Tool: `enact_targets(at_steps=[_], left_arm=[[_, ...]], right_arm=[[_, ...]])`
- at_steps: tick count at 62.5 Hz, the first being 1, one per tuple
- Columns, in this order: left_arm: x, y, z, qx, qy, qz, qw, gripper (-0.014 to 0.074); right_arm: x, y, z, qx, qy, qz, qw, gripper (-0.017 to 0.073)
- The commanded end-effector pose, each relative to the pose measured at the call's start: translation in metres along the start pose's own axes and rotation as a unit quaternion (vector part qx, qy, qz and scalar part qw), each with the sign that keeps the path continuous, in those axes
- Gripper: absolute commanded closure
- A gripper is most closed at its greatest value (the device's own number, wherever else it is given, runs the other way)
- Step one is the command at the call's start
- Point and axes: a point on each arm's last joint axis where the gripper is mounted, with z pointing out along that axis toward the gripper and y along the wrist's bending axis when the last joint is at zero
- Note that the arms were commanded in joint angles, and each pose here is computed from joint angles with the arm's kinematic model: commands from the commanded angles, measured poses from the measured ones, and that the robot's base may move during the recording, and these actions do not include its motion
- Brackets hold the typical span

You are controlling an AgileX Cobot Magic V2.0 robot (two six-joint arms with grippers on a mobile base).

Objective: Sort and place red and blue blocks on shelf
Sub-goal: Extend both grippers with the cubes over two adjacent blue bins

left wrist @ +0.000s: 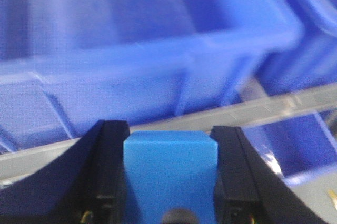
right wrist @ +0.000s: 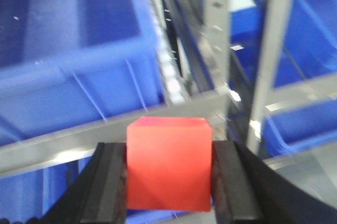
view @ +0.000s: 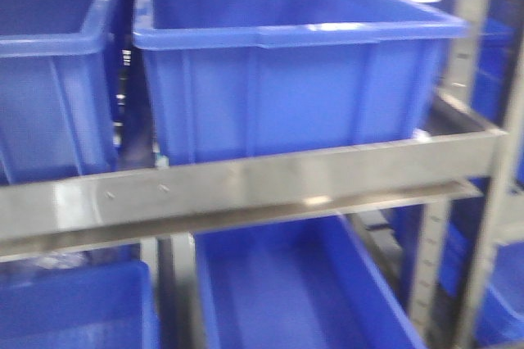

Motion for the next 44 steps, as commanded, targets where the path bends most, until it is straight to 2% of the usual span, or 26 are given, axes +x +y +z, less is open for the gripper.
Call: enact_targets(at_steps=[1,44], left_arm=[[-0.0144,-0.0033,-0.0044,0.015,-0.048,0.003,0.999,0.0470],[-0.0144,-0.0033,-0.0044,0.015,-0.048,0.003,0.999,0.0470]], right_arm=[[-0.0157,0.0016,-0.0052,-0.003,-0.055,-0.006,0.998,0.0511],[-0.0157,0.0016,-0.0052,-0.003,-0.055,-0.006,0.998,0.0511]])
